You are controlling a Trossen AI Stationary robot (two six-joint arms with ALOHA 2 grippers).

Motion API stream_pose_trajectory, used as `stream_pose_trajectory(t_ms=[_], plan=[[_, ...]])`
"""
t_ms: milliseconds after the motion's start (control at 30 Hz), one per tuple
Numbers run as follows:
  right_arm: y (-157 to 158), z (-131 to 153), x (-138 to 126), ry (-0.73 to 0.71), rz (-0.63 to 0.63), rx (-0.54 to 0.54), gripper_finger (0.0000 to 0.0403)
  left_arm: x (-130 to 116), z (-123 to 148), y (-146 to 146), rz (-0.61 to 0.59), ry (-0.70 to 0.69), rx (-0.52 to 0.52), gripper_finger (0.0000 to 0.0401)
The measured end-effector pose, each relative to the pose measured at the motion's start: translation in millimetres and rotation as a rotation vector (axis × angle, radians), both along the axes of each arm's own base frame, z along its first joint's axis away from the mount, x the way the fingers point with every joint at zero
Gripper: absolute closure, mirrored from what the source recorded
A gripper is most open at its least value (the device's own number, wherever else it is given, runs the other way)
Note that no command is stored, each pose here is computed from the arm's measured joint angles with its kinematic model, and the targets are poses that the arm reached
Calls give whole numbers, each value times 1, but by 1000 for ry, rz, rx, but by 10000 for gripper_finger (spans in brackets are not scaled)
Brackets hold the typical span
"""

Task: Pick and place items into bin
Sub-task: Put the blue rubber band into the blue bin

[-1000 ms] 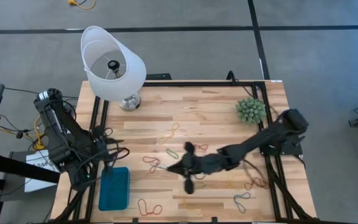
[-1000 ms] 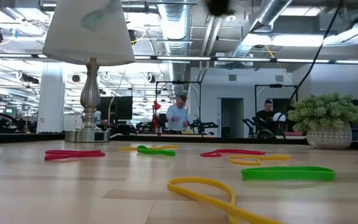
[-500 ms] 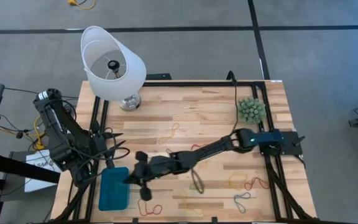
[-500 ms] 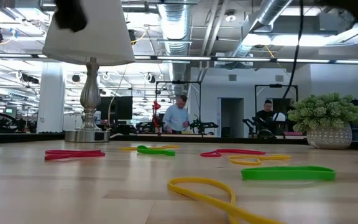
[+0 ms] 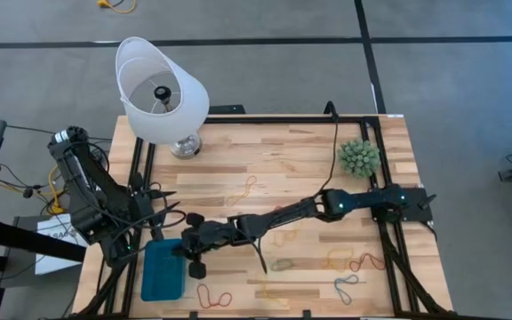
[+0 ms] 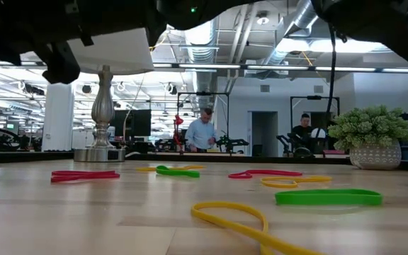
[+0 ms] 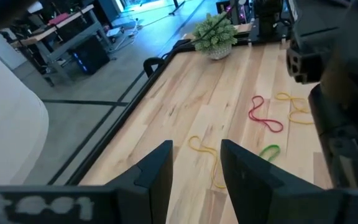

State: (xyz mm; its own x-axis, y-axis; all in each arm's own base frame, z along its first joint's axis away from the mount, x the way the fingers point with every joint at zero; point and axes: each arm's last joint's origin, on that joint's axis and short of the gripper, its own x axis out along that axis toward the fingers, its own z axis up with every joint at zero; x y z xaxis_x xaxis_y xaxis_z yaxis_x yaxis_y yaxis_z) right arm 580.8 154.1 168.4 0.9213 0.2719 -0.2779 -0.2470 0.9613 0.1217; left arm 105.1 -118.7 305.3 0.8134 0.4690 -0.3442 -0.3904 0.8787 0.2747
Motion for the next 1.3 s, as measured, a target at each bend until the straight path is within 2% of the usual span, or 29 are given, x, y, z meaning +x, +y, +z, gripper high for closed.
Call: stream_pose_trajectory(t_ms=[133,433,600,767,967,1067,1167,1300], plan=[[-1,2,0,-18,10,-43,321,0,0,0,1,-1,-1,276],[0,5,-2,31,27,-7,245,0,0,0,4,-4,-11,276],[-7,47,-19,158,126,22,231,0,-1,0,7,12,-35,276],[-23,106,-65,440,219,35,245,0,-1,0,8,19,-46,276],[-23,170,-134,672,215,17,277,0,-1,0,9,16,-45,276],[-16,191,-174,796,191,-70,289,0,-1,0,11,13,-50,276],[-1,211,-214,846,16,-217,295,0,-1,0,11,13,-50,276],[20,233,-264,759,-308,-353,294,0,-1,0,11,13,-50,276]])
